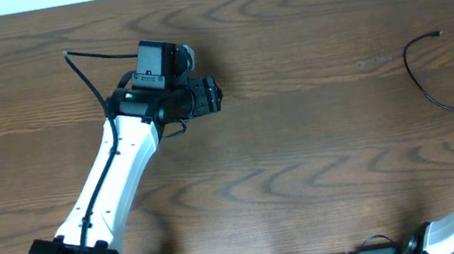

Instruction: Untangle cables

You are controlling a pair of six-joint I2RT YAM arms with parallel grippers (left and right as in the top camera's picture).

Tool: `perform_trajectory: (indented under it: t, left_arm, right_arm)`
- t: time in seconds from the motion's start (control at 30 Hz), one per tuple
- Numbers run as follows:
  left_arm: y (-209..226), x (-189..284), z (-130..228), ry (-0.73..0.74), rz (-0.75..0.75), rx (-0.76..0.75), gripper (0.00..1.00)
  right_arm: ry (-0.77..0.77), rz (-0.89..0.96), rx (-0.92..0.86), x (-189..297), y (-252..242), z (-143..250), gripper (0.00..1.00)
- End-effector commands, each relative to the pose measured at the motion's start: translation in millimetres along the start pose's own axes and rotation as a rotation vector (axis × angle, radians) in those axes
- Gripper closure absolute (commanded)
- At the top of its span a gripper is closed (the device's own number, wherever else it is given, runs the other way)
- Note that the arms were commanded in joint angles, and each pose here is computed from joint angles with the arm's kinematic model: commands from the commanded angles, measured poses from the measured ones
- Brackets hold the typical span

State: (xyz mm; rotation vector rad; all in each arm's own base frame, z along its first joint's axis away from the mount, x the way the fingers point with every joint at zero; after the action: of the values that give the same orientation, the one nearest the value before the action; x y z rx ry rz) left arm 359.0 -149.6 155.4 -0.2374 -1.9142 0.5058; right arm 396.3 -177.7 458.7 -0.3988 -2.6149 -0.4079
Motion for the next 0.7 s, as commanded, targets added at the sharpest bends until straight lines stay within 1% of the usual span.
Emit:
perform_trajectory:
  t: [0.0,0.07,0.17,0.3,0.43,0.57,0.67]
  left_arm:
    - [8.6,1.0,-7.7,-0.034,-0.059,-0.019,0.28]
    - [9.6,1.1,-6.5,-0.03,-0.064,-0.018,0.04]
    - [11.8,1.0,-2.7,-0.014,-0.073,-0.013,0.03]
    - [12.1,1.0,-2.3,-0.012,-0.074,-0.013,0.02]
    - [12.1,1.0,-2.3,-0.012,-0.074,-0.013,0.02]
    - [12.1,1.0,-2.3,-0.012,-0.074,-0.013,0.02]
    - [12.0,1.0,-2.3,-0.012,-0.074,-0.013,0.02]
  right_arm:
    - [0.112,-0.322,0.072,33.0,67.3,31.0,0.01]
    - [0.193,-0.349,0.095,37.8,77.9,52.1,0.01]
    - [0.317,-0.379,0.198,45.7,93.9,86.5,0.02]
    - [0.447,-0.3,0.276,51.7,97.0,119.3,0.01]
    - [0.45,-0.294,0.351,59.3,117.6,127.8,0.01]
    - [0.43,-0.249,0.411,74.5,131.8,133.2,0.01]
    - [0.427,-0.324,0.448,94.7,155.9,144.0,0.01]
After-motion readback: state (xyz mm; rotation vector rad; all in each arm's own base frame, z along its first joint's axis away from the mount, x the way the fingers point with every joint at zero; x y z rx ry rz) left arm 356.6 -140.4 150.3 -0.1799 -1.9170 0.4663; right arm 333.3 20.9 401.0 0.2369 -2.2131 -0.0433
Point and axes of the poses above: each gripper's point midway between its finger pads, its own x axis back along the fingers, its own y axis along the line the jaws close on, z = x × y, the point moved 1 cm from there along x, back along the fingers, and after that the axes turned 10 degrees about x, right-handed, at the moved point
